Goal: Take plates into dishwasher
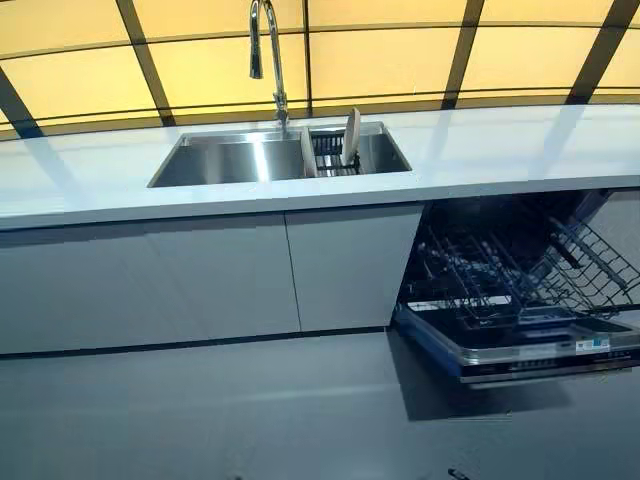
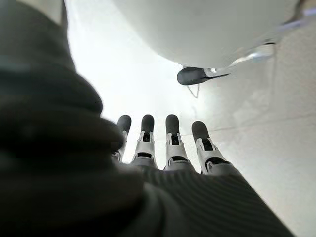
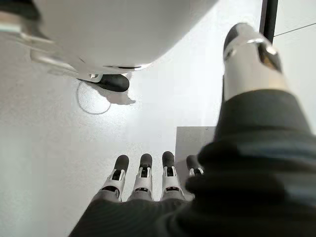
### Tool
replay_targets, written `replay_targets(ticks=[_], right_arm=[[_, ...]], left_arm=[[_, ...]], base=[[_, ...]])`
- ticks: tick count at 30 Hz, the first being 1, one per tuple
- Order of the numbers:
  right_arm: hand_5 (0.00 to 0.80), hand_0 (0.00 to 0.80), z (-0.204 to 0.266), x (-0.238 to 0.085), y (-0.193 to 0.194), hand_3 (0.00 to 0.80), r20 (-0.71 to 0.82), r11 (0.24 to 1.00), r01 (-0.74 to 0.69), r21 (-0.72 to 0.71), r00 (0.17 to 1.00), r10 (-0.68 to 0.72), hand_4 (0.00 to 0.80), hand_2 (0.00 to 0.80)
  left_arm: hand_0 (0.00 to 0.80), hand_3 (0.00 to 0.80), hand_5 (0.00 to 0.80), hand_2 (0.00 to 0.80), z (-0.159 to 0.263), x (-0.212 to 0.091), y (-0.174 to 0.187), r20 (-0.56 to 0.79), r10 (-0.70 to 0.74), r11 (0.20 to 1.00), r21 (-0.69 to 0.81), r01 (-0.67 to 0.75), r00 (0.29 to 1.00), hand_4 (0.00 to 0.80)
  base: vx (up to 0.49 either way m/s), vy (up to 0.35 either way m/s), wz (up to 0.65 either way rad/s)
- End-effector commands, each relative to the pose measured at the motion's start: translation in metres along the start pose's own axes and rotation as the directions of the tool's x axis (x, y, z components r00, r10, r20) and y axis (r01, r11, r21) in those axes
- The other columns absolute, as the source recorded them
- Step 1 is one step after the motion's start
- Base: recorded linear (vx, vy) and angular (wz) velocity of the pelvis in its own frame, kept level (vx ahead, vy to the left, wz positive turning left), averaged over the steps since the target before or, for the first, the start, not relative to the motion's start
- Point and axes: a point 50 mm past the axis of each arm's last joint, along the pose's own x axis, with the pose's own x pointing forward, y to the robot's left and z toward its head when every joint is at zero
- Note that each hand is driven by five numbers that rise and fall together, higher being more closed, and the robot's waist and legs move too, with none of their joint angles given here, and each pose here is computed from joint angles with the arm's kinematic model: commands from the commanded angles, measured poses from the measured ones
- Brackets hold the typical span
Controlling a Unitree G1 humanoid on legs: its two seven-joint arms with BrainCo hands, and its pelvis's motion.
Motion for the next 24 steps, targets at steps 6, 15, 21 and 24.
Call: replay_targets(ticks=[6,15,21,24], right_arm=[[0.000,0.000,0.031,0.004,0.016,0.000,0.057,0.999,-0.040,-0.031,0.998,0.041,0.000,0.000],[0.000,0.000,0.037,0.004,0.015,0.000,0.085,0.998,-0.050,-0.049,0.995,0.054,0.000,0.000],[0.000,0.000,0.036,0.004,0.018,0.000,0.074,0.998,-0.053,-0.034,0.996,0.056,0.000,0.000],[0.000,0.000,0.032,0.003,0.020,0.000,0.062,0.998,-0.053,-0.020,0.997,0.054,0.000,0.000]], left_arm=[[0.000,0.000,0.000,0.000,0.026,0.003,-0.010,0.059,0.008,1.000,0.001,-0.008,0.998,0.000],[0.000,0.000,0.000,0.000,0.040,0.002,-0.013,0.152,-0.001,0.999,0.034,-0.004,0.988,0.000],[0.000,0.000,0.000,0.000,0.033,0.003,-0.011,0.116,0.004,0.999,0.033,-0.008,0.993,0.000],[0.000,0.000,0.000,0.000,0.028,0.003,-0.011,0.105,0.002,0.999,0.053,-0.008,0.994,0.000]], base=[[0.000,0.000,0.00],[0.000,0.000,0.00],[0.021,-0.033,0.03],[0.054,-0.053,0.01]])
